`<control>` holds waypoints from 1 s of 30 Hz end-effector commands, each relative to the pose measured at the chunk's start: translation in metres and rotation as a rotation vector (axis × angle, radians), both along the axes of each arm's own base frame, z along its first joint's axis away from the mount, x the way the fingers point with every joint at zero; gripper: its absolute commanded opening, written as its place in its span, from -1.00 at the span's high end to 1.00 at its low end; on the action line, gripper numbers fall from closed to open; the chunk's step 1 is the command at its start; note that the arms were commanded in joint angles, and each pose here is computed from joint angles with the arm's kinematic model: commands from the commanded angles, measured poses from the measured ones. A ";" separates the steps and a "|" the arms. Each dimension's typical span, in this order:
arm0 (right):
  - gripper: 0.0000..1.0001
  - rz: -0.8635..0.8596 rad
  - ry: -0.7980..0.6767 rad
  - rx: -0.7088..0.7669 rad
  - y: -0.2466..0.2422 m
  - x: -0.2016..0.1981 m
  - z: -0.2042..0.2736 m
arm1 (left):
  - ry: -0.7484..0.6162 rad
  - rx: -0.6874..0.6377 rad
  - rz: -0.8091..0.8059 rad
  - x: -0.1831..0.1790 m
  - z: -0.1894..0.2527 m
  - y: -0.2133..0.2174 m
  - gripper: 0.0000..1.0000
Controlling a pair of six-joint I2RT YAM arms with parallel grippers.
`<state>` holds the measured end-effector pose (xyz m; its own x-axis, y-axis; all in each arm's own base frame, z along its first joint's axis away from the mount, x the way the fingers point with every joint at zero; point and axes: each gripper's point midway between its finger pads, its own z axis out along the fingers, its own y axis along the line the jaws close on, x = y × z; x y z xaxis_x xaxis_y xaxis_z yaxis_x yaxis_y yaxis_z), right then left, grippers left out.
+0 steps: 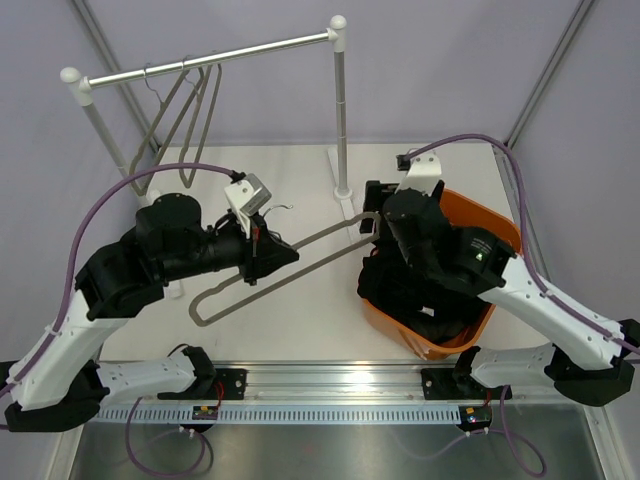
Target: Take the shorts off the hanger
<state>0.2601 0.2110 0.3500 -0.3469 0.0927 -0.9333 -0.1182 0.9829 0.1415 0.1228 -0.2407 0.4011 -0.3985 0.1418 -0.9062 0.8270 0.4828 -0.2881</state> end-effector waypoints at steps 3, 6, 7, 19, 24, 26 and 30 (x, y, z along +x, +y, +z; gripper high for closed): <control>-0.80 -0.190 -0.106 -0.043 -0.079 0.005 0.054 | -0.066 -0.049 0.085 0.010 0.027 0.013 1.00; -0.83 -0.234 -0.127 -0.047 -0.098 0.006 0.066 | -0.053 -0.022 0.115 0.014 0.018 0.016 1.00; -0.84 -0.244 -0.128 -0.048 -0.101 0.007 0.067 | -0.048 -0.019 0.137 0.016 0.018 0.018 1.00; -0.87 -0.202 -0.093 0.004 -0.104 -0.001 0.055 | -0.079 0.214 0.598 0.104 0.010 0.047 1.00; -0.85 -0.149 -0.063 0.017 -0.094 -0.004 0.045 | -0.091 0.228 0.732 0.161 0.020 0.046 1.00; -0.84 -0.122 -0.047 0.021 -0.090 -0.006 0.040 | -0.097 0.206 0.770 0.188 0.024 0.043 1.00; -0.82 -0.099 -0.022 0.024 -0.087 -0.010 0.030 | -0.118 0.154 0.817 0.228 0.046 0.045 1.00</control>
